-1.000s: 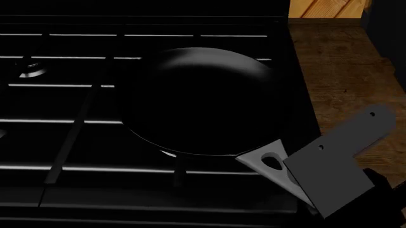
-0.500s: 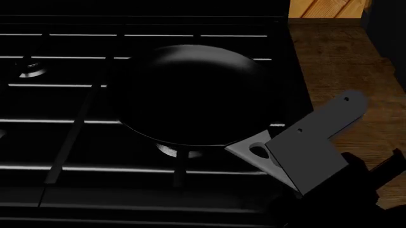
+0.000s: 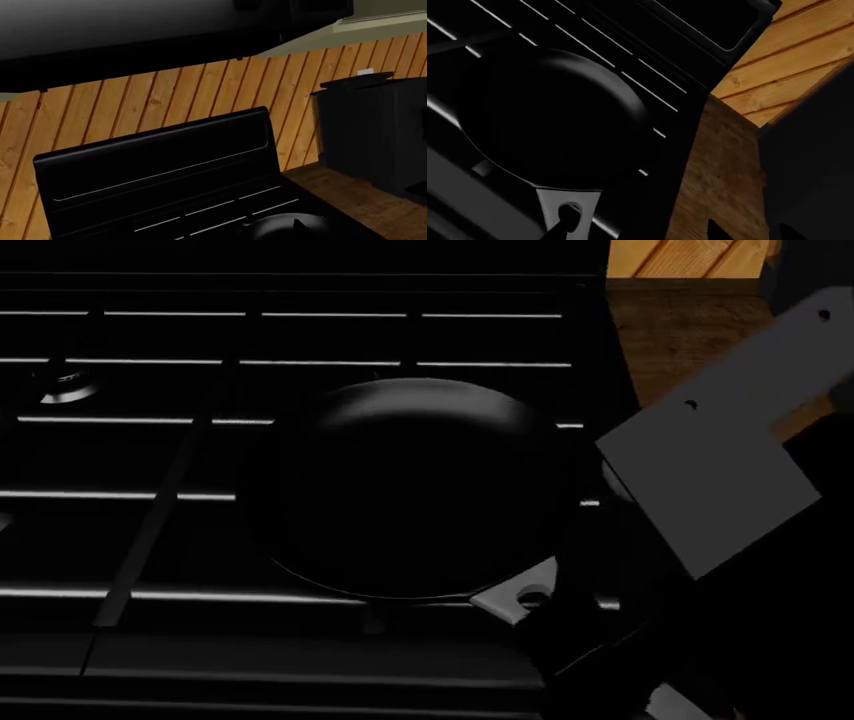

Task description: Pick up the pan and dump the vegetables in it onto the plate. Then return the pan to the stove.

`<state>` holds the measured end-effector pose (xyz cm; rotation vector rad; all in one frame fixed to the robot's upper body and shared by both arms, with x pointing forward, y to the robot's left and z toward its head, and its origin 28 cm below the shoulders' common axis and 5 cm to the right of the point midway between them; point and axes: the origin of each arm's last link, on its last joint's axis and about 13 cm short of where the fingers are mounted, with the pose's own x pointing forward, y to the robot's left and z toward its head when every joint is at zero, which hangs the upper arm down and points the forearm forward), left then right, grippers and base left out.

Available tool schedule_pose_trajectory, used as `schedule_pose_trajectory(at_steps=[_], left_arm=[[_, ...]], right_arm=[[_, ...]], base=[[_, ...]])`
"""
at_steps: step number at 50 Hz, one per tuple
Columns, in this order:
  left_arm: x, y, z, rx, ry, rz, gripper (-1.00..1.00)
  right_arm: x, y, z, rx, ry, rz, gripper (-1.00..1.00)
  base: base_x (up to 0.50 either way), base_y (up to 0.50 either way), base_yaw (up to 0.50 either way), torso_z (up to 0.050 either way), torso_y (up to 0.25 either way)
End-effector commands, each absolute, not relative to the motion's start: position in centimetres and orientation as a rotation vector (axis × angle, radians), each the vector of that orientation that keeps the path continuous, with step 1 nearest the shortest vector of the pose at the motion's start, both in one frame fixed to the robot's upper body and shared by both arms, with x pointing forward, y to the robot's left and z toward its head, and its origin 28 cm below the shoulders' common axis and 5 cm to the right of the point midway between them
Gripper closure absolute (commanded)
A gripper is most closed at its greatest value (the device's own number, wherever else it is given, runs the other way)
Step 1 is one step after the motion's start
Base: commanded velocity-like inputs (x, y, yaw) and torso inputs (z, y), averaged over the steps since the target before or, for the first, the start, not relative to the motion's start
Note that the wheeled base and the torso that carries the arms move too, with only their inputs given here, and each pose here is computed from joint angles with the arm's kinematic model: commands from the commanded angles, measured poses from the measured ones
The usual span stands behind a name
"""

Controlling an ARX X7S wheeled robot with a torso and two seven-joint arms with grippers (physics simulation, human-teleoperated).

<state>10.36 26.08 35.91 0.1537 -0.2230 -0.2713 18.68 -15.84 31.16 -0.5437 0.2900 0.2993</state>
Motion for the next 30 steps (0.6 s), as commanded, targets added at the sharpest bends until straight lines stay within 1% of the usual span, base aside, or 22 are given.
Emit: schedule_pose_trajectory(at_steps=[1,8,18,30], left_arm=[[10.4,26.1,35.8,0.152,-0.220,-0.276,-1.00],[10.5,26.0,35.2,0.146,-0.217,-0.283,-1.00],[10.3,25.4,33.6,0.142,-0.211,-0.317,-1.00],[9.3,22.3,32.6,0.211,-0.240,-0.439,-1.00]], right_arm=[[16.5,-16.0,33.3,-0.558,0.154,0.268,-1.00],[14.8,-16.2,35.1,-0.561,0.041,0.219,-1.00],[12.8,-16.6,36.4,-0.568,-0.011,0.191,-1.00],[12.8,-16.7,36.2,-0.558,-0.003,0.191,-1.00]], base=[[0.00,0.00,0.00,0.000,0.000],[0.00,0.00,0.00,0.000,0.000],[0.00,0.00,0.00,0.000,0.000],[0.00,0.00,0.00,0.000,0.000]])
